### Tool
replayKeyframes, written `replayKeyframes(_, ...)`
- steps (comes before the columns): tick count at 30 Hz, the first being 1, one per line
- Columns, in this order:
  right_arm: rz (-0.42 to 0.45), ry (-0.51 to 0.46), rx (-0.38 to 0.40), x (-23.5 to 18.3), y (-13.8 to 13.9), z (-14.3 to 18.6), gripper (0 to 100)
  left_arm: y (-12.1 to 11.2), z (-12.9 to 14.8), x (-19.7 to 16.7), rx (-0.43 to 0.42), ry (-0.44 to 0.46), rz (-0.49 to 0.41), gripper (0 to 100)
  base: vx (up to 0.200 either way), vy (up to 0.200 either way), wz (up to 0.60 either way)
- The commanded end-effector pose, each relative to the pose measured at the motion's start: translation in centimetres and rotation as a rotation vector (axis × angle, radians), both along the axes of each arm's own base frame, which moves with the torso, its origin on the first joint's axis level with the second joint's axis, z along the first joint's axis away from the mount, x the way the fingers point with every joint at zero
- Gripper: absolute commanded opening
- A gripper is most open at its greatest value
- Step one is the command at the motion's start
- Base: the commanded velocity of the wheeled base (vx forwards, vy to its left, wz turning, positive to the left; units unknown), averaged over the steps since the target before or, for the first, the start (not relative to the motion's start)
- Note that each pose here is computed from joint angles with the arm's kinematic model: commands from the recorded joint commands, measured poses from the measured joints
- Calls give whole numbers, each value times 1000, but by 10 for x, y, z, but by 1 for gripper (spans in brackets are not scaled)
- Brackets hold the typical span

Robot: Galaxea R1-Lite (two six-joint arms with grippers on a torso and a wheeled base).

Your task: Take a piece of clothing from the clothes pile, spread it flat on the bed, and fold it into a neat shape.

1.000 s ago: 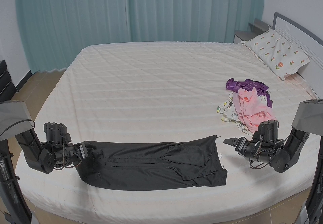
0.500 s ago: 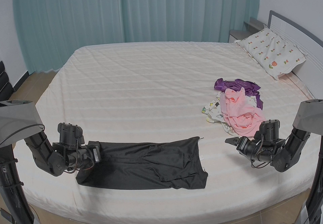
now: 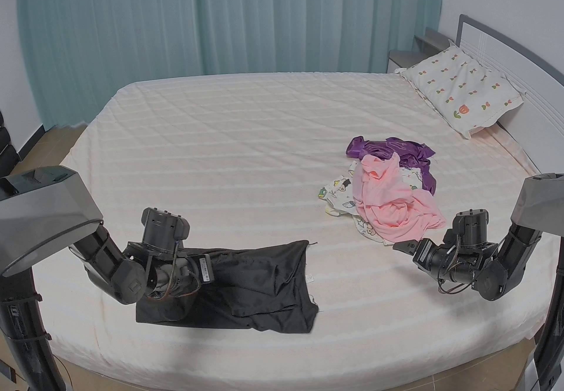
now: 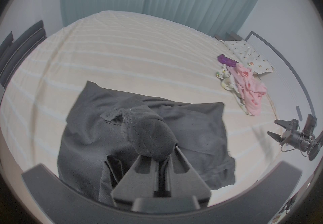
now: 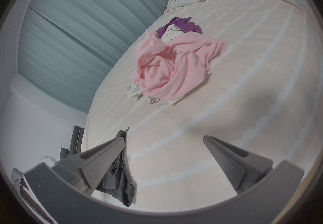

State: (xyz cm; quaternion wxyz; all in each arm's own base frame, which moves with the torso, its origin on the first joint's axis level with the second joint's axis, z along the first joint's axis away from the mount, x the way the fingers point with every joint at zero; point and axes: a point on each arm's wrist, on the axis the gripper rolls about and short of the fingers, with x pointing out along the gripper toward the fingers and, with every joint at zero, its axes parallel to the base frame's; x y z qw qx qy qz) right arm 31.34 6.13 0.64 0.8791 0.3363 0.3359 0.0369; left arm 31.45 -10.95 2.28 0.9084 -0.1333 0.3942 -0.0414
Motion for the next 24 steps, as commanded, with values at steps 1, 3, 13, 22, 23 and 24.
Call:
replayKeyframes(1,2,4,-2,0,0,-2,100,-24,10,7,-26,-27,-34,0,0,-200,0)
replayKeyframes(3,2,4,-2,0,0,-2,100,-29,11,8,-27,-20,-45,0,0,-200,0)
replayKeyframes(13,3,7,-4,0,0,-3,100,-63,-7,17,-22,14,-58,0,0,-160,0)
replayKeyframes(22,1,7,-4,0,0,-3,100,-72,-26,32,-30,24,43,100,0,0,0)
replayKeyframes(23,1,7,-4,0,0,-3,100,-73,-26,32,-28,25,42,100,0,0,0)
replayKeyframes(24,1,7,-4,0,0,-3,100,-73,-26,32,-29,25,43,100,0,0,0)
